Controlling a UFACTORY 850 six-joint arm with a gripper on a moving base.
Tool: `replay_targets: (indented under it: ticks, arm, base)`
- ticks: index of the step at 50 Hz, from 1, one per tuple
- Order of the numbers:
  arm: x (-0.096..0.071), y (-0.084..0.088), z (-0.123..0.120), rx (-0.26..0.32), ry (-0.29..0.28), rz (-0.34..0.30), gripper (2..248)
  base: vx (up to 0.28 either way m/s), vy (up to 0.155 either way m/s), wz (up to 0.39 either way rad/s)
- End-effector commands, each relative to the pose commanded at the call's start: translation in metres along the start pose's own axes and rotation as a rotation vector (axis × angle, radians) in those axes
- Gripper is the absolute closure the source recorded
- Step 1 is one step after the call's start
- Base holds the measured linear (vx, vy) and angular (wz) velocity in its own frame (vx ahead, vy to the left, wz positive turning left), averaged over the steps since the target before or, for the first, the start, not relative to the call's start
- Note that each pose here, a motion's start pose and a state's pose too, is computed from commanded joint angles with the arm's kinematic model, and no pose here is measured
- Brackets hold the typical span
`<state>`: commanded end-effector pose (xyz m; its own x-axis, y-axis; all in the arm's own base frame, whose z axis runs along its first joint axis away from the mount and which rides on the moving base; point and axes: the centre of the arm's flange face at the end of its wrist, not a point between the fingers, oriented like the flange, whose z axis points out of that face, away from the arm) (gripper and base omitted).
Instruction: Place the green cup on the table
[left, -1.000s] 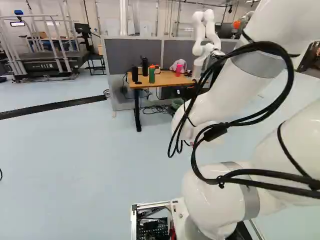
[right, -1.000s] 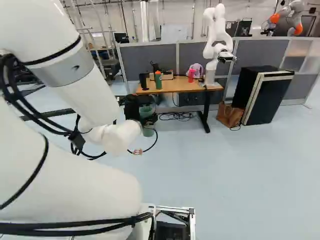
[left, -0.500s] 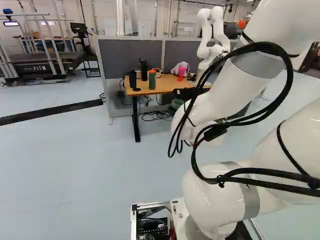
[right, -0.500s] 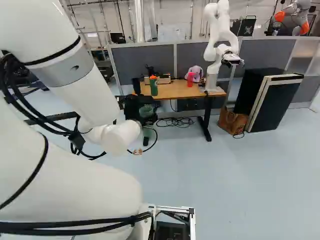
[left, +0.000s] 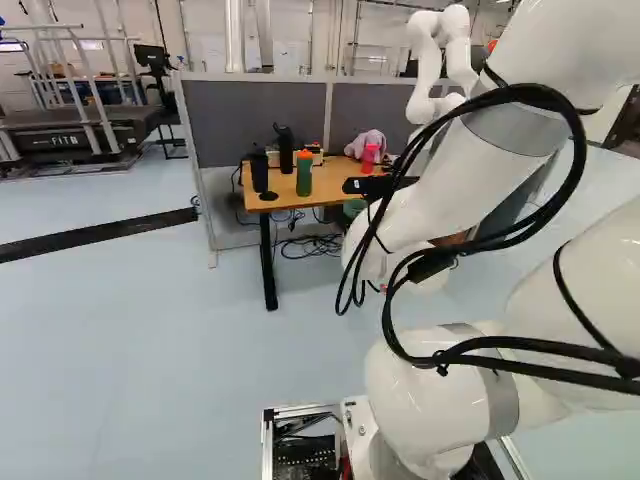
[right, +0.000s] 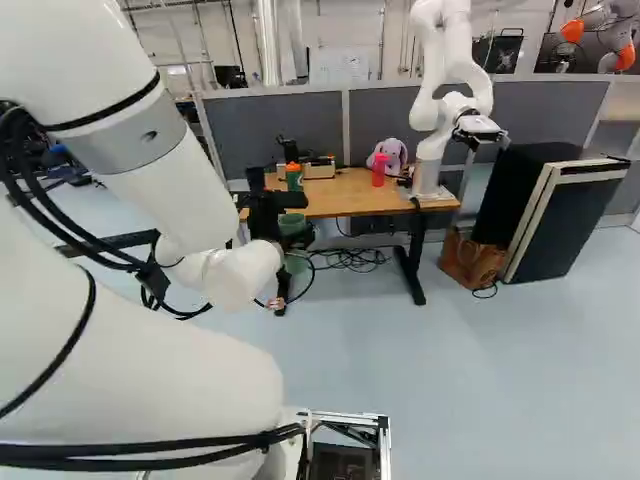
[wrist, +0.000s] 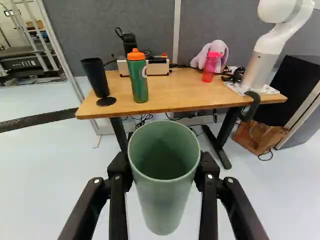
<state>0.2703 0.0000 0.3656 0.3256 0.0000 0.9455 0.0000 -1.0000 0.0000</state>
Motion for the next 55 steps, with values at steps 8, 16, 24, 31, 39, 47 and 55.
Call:
replay_targets:
  ticks: [8,16,24,31,39,47,55]
  arm:
    - [0.000,0.000,0.000,0.000,0.000,0.000,123]
    - [0.000,0.000,0.000,0.000,0.000,0.000,123]
    - [0.011,0.004,0.022,-0.012,-0.011,0.004,123]
    - [0.016,0.006,0.032,-0.019,-0.012,0.007,123]
    - [0.027,0.010,0.043,-0.031,0.001,0.011,123]
    - [0.039,0.016,0.054,-0.044,0.020,0.015,123]
    - [0.052,0.021,0.065,-0.057,0.039,0.018,123]
  base:
    - [0.369,-0.085,0.001]
    - [0.372,-0.084,-0.002]
    - [0.220,-0.035,0.096]
    - [0.046,-0.015,-0.024]
    - [0.000,0.000,0.000]
    - [0.000,0.000,0.000]
    - [0.000,0.000,0.000]
